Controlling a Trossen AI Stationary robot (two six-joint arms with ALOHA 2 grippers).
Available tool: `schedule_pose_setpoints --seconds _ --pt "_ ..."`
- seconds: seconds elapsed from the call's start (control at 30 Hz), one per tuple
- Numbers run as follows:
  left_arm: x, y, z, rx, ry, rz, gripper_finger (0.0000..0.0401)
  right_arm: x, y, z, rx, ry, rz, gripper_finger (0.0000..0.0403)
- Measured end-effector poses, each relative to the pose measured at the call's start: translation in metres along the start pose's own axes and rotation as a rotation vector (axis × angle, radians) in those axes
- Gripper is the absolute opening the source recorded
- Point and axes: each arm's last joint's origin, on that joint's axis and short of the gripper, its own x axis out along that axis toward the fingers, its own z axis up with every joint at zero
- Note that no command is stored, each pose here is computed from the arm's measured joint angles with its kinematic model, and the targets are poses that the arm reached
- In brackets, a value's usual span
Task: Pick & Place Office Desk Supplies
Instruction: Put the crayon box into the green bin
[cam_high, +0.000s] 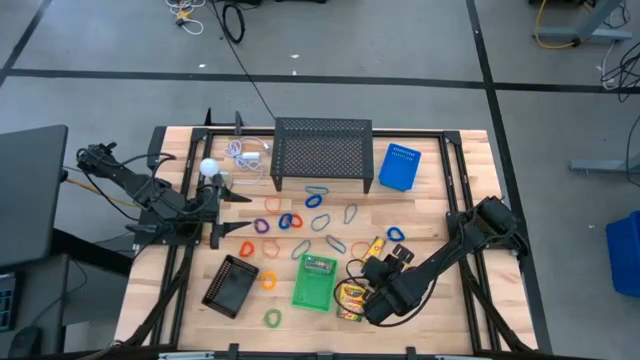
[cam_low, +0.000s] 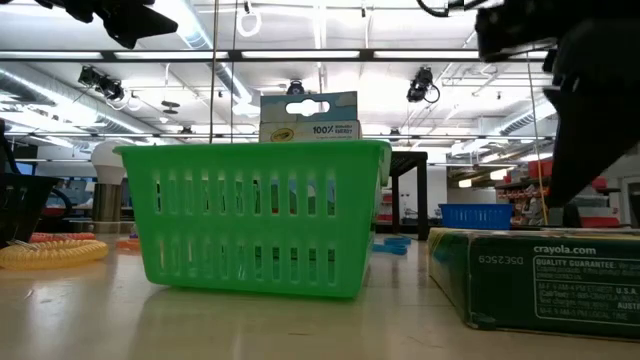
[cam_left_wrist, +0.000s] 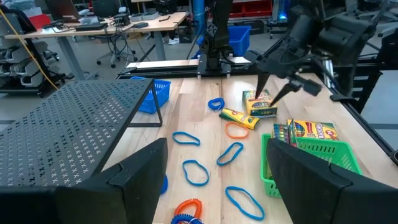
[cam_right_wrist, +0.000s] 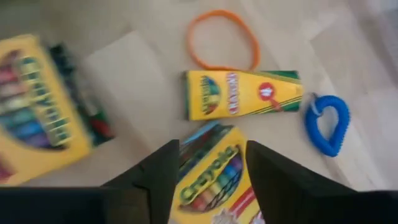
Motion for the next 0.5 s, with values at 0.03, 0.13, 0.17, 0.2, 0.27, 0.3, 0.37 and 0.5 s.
schedule_pose_setpoints --seconds 0.03,0.13,0.17,0.2,0.27,0.3,0.37,0.5 --pt "0.000 0.000 0.000 0.000 0.000 0.000 0.0283 -0.004 0.002 0.002 -0.004 0.011 0.019 0.0205" --pt "0.000 0.000 0.000 0.004 0.000 0.000 0.0283 -0.013 0.007 0.006 0.004 0.052 0.087 0.0214" --pt "0.000 0.000 0.000 0.007 0.000 0.000 0.0283 -0.015 0.009 0.007 0.007 0.065 0.106 0.0214" --pt "0.000 0.000 0.000 0.008 0.000 0.000 0.0283 -0.016 0.010 0.007 0.011 0.078 0.124 0.0214" --pt "0.000 0.000 0.000 0.011 0.000 0.000 0.0283 -0.018 0.012 0.008 0.018 0.102 0.156 0.0210" --pt "0.000 0.000 0.000 0.012 0.000 0.000 0.0283 -0.018 0.013 0.008 0.019 0.114 0.167 0.0207" --pt "0.000 0.000 0.000 0.012 0.000 0.000 0.0283 -0.018 0.015 0.008 0.025 0.125 0.193 0.0199" --pt "0.000 0.000 0.000 0.015 0.002 0.000 0.0283 -0.018 0.016 0.008 0.030 0.126 0.207 0.0178"
